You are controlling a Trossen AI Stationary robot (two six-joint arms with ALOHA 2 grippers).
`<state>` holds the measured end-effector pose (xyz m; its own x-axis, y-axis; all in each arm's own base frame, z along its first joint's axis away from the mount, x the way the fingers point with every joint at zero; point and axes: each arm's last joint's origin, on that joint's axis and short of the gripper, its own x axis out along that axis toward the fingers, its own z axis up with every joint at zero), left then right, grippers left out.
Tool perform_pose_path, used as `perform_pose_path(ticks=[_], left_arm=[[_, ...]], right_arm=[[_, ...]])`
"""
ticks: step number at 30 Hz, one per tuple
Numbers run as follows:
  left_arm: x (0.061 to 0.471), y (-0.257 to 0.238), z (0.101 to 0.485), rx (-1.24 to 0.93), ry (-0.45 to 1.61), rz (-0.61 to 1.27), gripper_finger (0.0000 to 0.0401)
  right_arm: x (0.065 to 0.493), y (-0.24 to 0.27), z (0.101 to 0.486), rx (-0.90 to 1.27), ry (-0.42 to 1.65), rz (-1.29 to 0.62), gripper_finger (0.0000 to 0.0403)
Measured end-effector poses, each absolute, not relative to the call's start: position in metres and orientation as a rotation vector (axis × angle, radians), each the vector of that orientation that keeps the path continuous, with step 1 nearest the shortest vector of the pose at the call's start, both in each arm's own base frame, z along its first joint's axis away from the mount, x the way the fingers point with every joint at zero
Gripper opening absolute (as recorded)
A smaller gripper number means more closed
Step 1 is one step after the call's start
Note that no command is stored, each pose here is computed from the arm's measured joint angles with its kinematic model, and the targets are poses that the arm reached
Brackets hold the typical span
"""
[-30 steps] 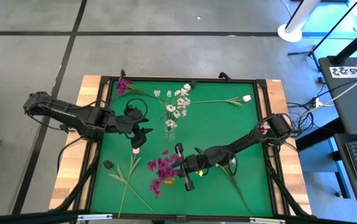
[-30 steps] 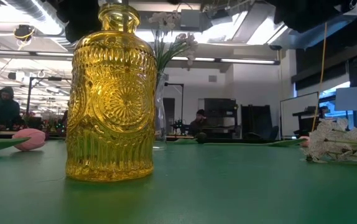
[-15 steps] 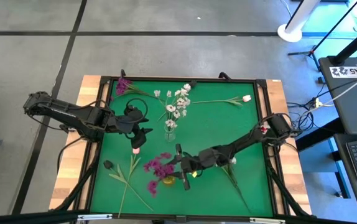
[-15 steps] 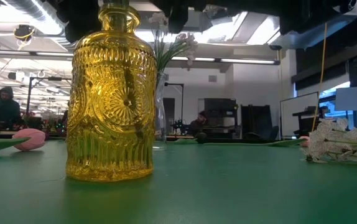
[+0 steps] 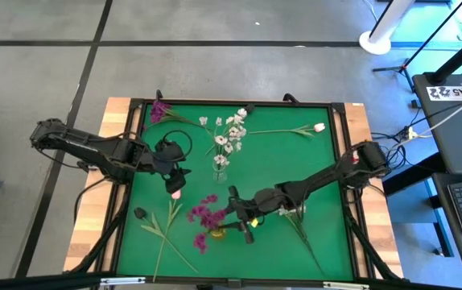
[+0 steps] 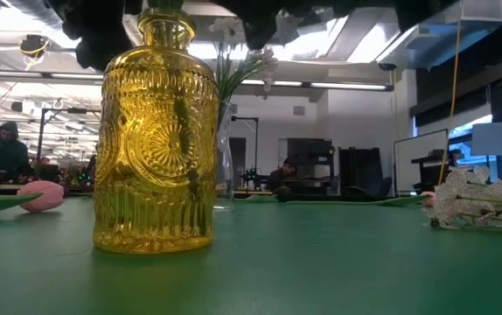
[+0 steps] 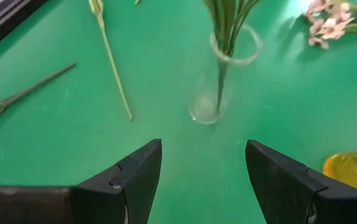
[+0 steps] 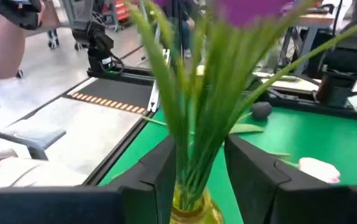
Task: Sort flowers into vase by color
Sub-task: Put the bottom black flower into the yellow vase
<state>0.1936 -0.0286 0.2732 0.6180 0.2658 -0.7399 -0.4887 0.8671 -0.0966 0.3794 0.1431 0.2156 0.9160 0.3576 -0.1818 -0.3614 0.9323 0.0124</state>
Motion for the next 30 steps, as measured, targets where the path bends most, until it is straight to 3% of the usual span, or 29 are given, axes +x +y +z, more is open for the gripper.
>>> perform_pose_path(ticks=[11, 18, 26, 30], left_arm=[[0.168, -0.037, 0.313, -0.576, 0.983, 0.385, 0.0227], [0.155, -0.066, 0.293, -0.785, 1.261, 0.417, 0.0227], [0.149, -0.109, 0.277, -0.726, 1.333, 0.424, 0.0227], [0.15, -0.138, 0.266, -0.608, 1.336, 0.326, 0.0227]], right_arm=[[0.349, 0.132, 0.246, -0.043, 0.384, 0.37, 0.0137], [0.327, 0.123, 0.263, -0.069, 0.481, 0.337, 0.0136], [0.31, 0.114, 0.279, -0.097, 0.508, 0.253, 0.0136], [0.309, 0.114, 0.28, -0.098, 0.51, 0.253, 0.0136]])
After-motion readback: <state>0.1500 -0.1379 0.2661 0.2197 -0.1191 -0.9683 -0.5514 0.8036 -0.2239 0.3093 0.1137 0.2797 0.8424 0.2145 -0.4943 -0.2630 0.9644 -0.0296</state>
